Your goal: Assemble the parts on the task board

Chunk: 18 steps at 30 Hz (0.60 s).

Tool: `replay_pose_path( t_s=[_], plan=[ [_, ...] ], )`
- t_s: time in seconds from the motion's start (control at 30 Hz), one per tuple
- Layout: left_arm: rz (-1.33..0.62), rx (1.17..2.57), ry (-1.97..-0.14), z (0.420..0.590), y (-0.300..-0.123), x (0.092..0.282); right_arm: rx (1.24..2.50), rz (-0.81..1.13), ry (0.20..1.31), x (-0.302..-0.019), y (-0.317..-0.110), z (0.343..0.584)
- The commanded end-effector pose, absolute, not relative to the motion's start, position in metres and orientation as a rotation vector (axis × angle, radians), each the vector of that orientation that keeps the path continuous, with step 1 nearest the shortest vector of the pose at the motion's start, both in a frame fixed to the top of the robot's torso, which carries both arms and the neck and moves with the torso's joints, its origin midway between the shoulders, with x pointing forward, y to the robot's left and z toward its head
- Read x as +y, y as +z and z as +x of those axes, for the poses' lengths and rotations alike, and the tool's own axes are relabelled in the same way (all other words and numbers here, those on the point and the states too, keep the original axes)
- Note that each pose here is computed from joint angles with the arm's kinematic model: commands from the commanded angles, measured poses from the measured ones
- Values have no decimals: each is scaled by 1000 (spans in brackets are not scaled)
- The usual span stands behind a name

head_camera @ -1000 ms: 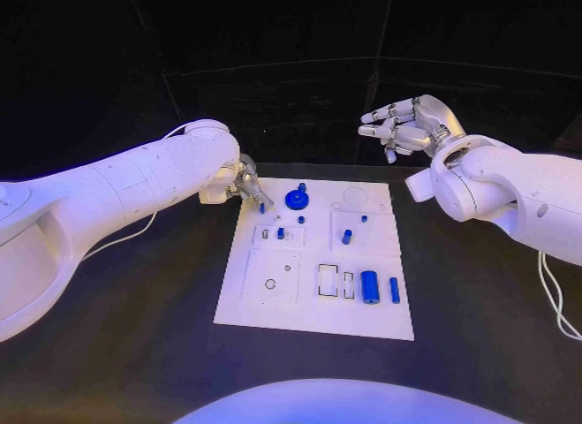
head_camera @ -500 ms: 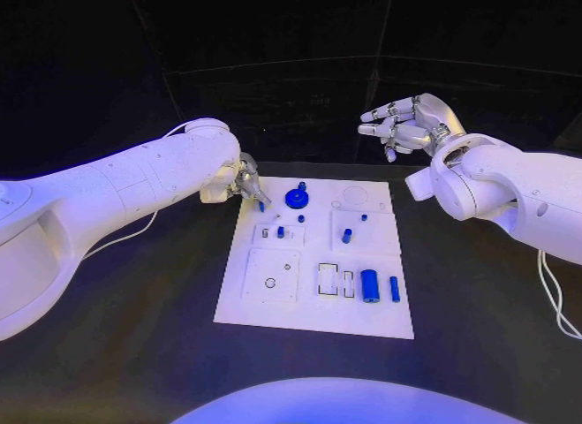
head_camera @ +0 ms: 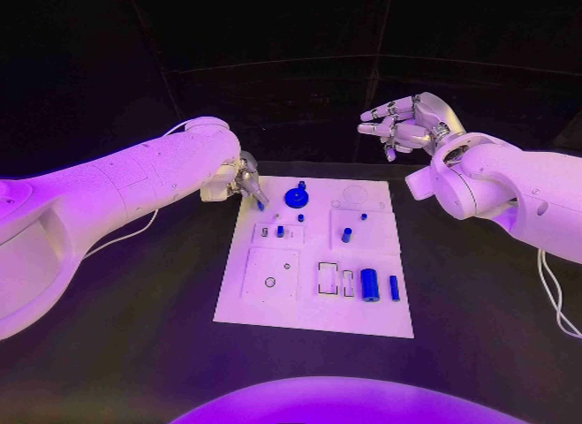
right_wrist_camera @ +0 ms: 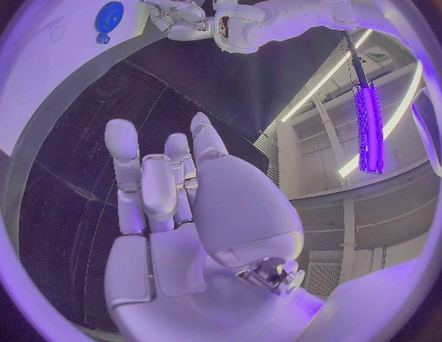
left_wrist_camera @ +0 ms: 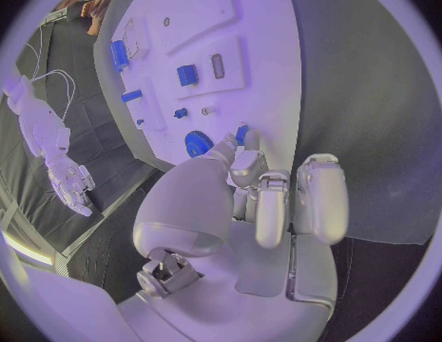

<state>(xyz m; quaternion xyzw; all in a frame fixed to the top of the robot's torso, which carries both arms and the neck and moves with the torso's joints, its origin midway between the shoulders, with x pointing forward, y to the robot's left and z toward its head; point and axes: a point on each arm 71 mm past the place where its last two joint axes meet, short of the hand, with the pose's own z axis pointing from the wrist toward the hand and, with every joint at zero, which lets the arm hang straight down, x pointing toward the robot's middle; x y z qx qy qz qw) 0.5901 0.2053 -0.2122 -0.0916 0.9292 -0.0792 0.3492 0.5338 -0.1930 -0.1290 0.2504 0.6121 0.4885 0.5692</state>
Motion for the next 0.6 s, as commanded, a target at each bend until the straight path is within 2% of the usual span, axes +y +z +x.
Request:
replay_pose_path(
  t_s=[0.03, 0.33, 0.6],
  plan=[
    [-229, 2408, -227, 589, -213, 205, 1439, 577, 1157, -192, -127, 533],
    [-301, 2339, -315, 583, -207, 213, 1439, 579, 1153, -194, -127, 533],
    [-340, 2276, -403, 568, -200, 216, 1439, 581, 1149, -196, -128, 534]
  ],
)
